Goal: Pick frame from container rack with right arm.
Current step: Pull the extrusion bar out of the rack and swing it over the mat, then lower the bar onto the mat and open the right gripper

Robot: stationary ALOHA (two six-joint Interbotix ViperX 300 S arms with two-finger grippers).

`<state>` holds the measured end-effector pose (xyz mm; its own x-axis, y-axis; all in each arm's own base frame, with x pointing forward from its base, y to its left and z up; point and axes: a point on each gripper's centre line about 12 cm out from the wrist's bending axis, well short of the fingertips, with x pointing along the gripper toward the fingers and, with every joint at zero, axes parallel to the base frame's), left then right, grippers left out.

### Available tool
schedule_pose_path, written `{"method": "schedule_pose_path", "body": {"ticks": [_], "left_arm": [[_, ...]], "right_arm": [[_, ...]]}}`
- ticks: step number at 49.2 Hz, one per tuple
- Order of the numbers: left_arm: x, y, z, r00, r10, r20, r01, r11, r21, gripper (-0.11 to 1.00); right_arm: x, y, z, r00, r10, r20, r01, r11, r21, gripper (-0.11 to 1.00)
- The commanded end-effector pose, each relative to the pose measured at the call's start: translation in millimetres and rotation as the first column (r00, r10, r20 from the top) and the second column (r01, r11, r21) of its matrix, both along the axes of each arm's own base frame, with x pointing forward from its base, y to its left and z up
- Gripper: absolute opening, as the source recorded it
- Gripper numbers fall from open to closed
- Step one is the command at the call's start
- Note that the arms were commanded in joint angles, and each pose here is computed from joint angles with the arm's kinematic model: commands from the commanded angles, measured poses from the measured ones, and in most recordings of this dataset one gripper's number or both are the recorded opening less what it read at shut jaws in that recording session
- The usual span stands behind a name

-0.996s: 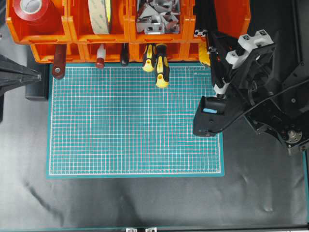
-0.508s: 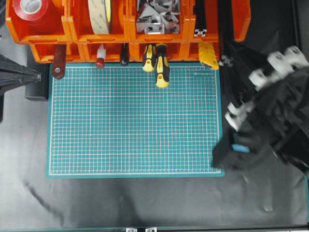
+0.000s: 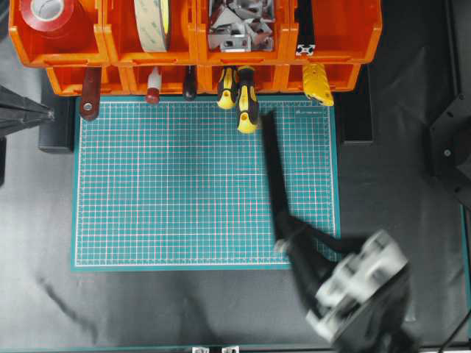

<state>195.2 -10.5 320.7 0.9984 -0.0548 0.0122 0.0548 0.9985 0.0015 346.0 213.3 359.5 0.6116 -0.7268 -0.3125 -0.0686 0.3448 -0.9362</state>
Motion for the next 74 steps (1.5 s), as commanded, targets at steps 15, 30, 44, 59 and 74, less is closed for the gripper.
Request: {"method": "schedule_pose_path", "body": {"ticks": [15,30,44,59,74], "left_arm": [[-13,2,24,0.999,0.006,0.04,-0.006,1.0,-0.002,0.0],[-17,2,27,0.999,0.006,0.045,-0.005,1.0,-0.025,0.0],[-17,1,25,0.999,0.002,0.036,0.0,0.997,-0.071,0.0],[-17,2,26,0.999,0.005,0.042,-0.002,0.997,-0.071,0.0],[-16,2,22,1.0,0.005,0.027,-0.004,0.998,-0.07,0.0]], "right_arm": [[14,35,-71,0.951,0.249,-0.182,-0.233,0.967,0.105,0.26],[16,6,-138,0.876,0.389,-0.287,-0.366,0.921,0.132,0.26],[25,-44,-182,0.817,0.473,-0.331,-0.425,0.881,0.21,0.26],[56,-86,-188,0.819,0.488,-0.302,-0.45,0.872,0.191,0.26],[71,-89,-201,0.817,0.493,-0.299,-0.446,0.869,0.214,0.26]]}}
